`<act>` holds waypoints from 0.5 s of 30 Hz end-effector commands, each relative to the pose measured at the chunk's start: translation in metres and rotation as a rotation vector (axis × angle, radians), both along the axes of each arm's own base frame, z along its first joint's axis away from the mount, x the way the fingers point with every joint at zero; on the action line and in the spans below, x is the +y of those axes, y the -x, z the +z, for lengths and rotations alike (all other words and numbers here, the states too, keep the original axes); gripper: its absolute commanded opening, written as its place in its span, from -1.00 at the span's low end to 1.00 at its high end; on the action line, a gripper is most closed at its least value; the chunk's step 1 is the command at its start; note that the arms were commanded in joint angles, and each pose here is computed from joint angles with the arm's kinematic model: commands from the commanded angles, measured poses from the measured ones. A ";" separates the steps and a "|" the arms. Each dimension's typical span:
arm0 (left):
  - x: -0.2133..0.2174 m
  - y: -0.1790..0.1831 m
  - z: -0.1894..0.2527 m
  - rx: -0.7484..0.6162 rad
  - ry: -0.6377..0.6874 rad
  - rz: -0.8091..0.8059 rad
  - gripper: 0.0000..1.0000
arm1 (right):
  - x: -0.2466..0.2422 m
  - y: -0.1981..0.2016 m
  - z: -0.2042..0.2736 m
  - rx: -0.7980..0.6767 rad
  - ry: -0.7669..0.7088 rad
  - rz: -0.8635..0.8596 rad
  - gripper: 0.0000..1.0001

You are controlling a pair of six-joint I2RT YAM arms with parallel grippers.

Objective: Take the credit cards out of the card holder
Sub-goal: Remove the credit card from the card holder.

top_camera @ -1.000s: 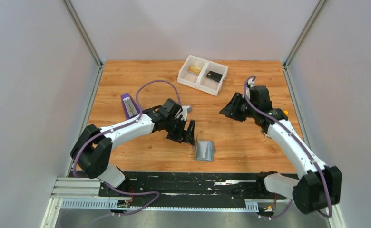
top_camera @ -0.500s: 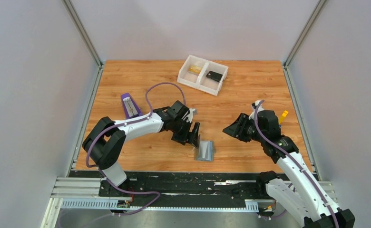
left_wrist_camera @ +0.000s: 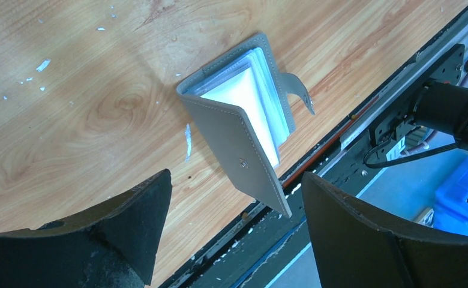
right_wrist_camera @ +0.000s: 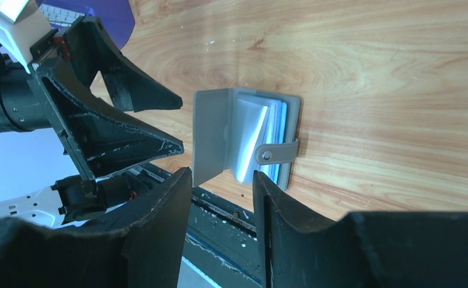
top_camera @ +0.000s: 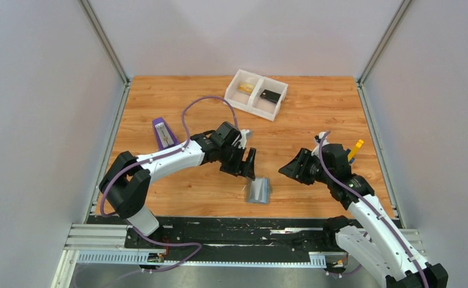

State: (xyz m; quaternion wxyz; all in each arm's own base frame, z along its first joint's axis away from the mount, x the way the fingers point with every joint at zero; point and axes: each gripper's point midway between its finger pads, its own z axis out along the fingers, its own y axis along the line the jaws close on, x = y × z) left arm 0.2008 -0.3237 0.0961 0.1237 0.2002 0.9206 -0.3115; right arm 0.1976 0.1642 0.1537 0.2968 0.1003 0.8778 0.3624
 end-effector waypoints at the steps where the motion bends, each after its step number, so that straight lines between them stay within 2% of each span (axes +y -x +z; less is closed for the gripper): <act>1: -0.012 -0.003 0.005 -0.015 0.028 -0.014 0.73 | 0.016 0.007 0.006 -0.004 -0.078 0.020 -0.13; 12: 0.006 -0.005 -0.023 -0.029 -0.084 -0.007 0.32 | 0.052 0.017 -0.005 0.044 -0.107 0.061 -0.09; 14: 0.007 -0.001 -0.023 -0.022 -0.075 0.001 0.18 | 0.062 0.019 -0.006 0.051 -0.103 0.074 -0.09; 15: 0.009 0.001 -0.023 -0.024 -0.068 0.003 0.01 | 0.066 0.020 -0.007 0.053 -0.097 0.076 -0.09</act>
